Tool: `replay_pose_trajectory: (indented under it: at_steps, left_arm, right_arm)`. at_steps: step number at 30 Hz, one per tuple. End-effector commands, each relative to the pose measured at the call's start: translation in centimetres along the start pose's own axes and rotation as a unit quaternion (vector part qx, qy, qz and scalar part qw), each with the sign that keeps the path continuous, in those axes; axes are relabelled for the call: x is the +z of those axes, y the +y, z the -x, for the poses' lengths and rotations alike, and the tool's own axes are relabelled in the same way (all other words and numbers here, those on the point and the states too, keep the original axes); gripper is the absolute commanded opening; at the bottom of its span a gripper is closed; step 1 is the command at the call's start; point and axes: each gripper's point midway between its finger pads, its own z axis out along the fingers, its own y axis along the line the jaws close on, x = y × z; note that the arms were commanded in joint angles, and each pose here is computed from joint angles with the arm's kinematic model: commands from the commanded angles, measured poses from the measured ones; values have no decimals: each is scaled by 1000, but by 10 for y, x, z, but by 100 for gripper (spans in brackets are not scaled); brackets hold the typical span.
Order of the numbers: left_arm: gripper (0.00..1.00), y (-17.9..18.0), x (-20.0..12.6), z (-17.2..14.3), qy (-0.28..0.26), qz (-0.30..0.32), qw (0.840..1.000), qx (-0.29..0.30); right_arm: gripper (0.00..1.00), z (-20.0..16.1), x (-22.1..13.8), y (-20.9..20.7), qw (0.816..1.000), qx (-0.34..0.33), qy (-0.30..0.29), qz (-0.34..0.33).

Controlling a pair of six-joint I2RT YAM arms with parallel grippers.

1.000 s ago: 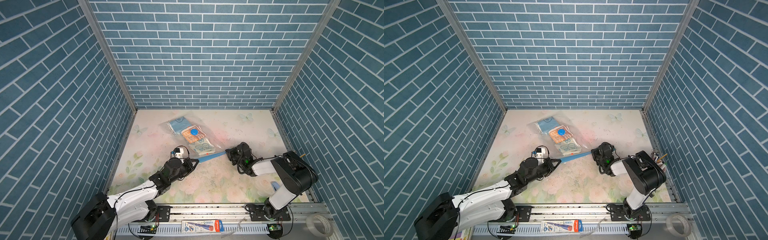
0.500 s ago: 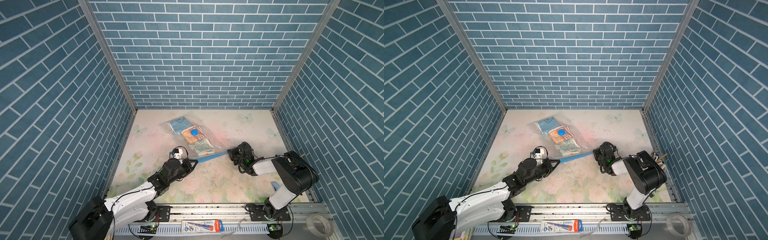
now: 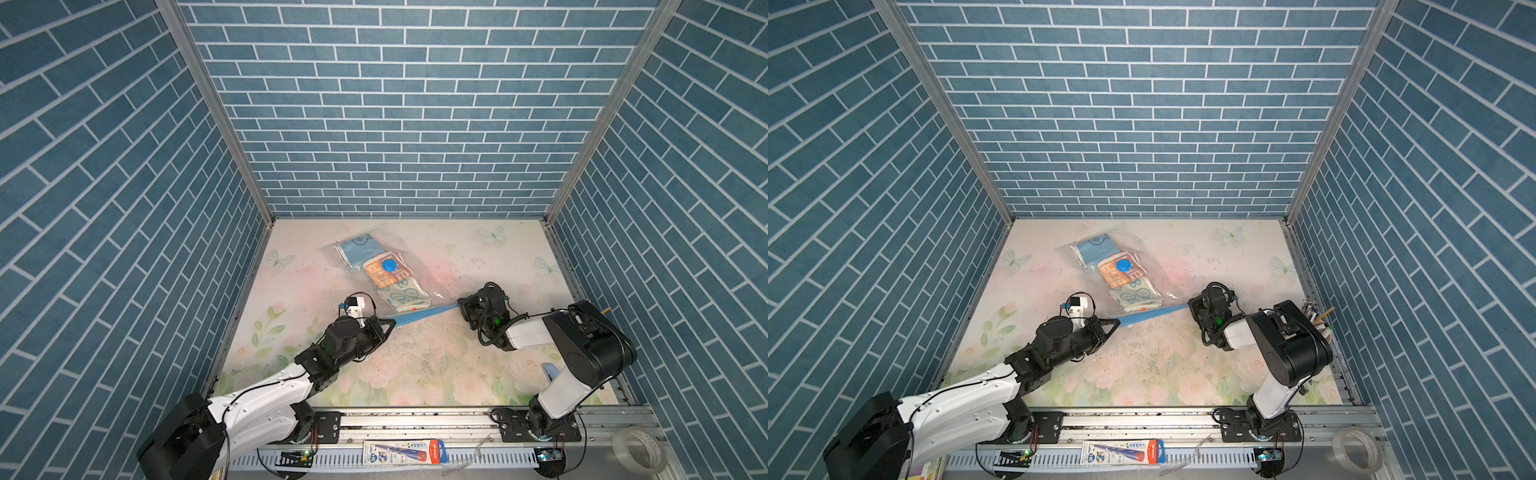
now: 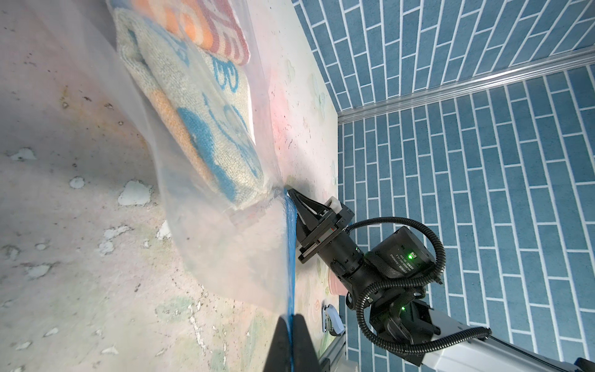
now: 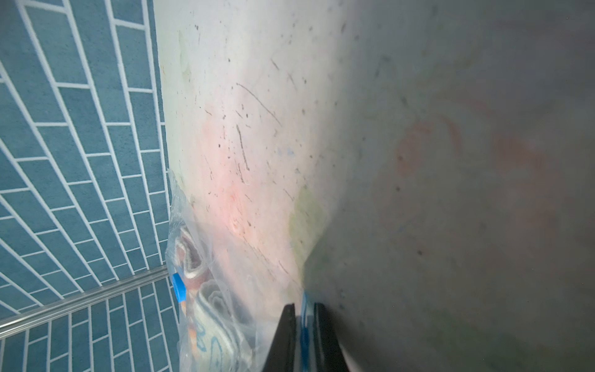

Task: Place the folded towel into the vacuum bag
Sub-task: Close the vacuum bag at the center of the board.

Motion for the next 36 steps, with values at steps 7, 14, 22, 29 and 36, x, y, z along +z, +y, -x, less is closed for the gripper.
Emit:
replay_pose_trajectory:
  at_steps: [7, 14, 22, 29, 36]
  left_arm:
    - [0, -5, 1, 21, -43, -13, 999, 7]
    - [10, 31, -20, 11, -29, 44, 998, 20]
    - [69, 72, -60, 12, -21, 124, 992, 21]
    - [76, 95, -77, 24, 7, 170, 985, -13]
    - [75, 85, -42, 49, 33, 146, 989, 4]
  right_arm:
    - [42, 57, -26, -45, 985, -104, -92, -103]
    - [59, 46, -59, -21, 978, -178, -51, -92]
    - [58, 26, -73, 30, 967, -251, 23, -26]
    - [57, -12, -66, 63, 925, -347, 152, 28]
    - [58, -21, -38, 71, 900, -378, 213, 35]
